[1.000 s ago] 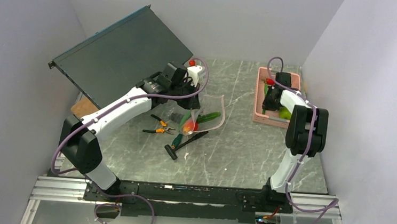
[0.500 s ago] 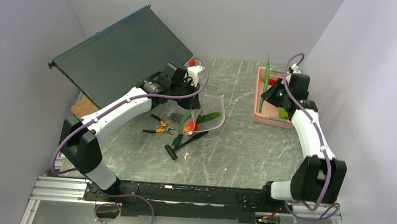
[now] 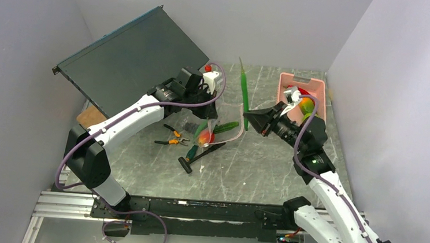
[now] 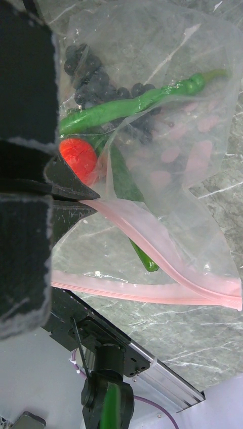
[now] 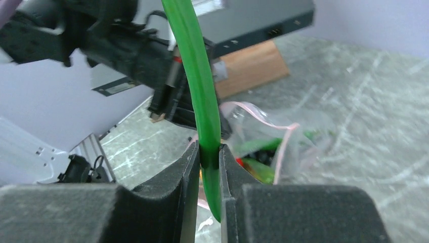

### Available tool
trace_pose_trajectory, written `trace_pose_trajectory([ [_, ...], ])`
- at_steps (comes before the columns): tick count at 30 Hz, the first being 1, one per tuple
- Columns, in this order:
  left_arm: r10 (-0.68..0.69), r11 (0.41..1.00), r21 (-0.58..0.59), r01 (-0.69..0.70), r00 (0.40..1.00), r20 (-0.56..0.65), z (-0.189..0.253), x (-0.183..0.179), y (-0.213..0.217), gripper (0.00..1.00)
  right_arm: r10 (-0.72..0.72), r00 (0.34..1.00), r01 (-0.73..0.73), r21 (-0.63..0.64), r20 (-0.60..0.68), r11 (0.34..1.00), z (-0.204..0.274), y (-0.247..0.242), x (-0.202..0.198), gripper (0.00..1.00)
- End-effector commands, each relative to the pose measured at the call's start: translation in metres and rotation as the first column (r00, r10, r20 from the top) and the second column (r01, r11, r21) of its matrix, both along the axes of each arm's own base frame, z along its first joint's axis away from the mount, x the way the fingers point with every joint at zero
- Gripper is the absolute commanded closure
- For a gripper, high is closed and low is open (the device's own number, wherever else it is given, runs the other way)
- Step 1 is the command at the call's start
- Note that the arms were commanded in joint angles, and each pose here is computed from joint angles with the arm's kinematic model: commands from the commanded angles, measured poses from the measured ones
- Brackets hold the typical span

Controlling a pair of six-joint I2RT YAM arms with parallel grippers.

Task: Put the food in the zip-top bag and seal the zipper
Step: Place the fake vegetable in the zipper food storage bag.

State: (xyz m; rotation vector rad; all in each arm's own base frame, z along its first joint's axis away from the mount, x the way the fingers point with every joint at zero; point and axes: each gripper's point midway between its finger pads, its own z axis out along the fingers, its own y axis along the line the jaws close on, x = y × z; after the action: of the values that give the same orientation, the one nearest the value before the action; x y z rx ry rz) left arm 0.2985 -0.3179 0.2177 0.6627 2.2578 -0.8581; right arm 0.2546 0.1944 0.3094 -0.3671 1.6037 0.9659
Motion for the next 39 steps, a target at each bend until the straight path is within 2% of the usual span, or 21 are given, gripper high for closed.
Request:
trace_pose_trajectory([
  [1,-0.012,0.997,-0.08,0.018,0.997,0.074,0.037,0.001,-0.006,1.0,0.108,0.966,-0.121,0.04,0.234,0.992,0.031,0.028,-0.01,1.0],
  [4,-0.009,0.996,-0.088,0.017,0.996,0.092,0.045,0.0,-0.004,1.0,0.134,0.944,-0.15,0.028,0.303,0.988,0.029,0.047,-0.007,1.0],
  [9,-0.012,0.994,-0.106,0.023,0.994,0.105,0.053,-0.004,-0.003,1.0,0.079,0.932,-0.085,0.001,0.353,0.996,0.014,0.063,0.016,1.0],
  [18,-0.025,0.992,-0.124,0.038,0.994,0.107,0.06,-0.007,-0.004,1.0,-0.094,0.935,0.101,-0.001,0.342,0.995,-0.021,0.056,0.062,0.9],
  [23,-0.024,0.992,-0.124,0.038,0.994,0.109,0.06,-0.007,-0.004,1.0,-0.107,0.938,0.119,-0.016,0.329,0.993,-0.032,0.062,0.077,0.84],
  [29,-0.018,0.994,-0.107,0.029,0.994,0.109,0.056,-0.005,-0.002,1.0,-0.113,0.942,0.128,-0.027,0.317,0.991,-0.04,0.064,0.085,0.71],
  [35,-0.021,0.994,-0.106,0.032,0.995,0.102,0.054,-0.004,-0.004,1.0,-0.084,0.951,0.102,-0.043,0.297,0.994,-0.039,0.068,0.08,0.63],
  [39,-0.018,0.994,-0.101,0.029,0.995,0.102,0.052,-0.003,-0.003,1.0,-0.095,0.959,0.116,-0.064,0.267,0.991,-0.041,0.061,0.075,0.62],
])
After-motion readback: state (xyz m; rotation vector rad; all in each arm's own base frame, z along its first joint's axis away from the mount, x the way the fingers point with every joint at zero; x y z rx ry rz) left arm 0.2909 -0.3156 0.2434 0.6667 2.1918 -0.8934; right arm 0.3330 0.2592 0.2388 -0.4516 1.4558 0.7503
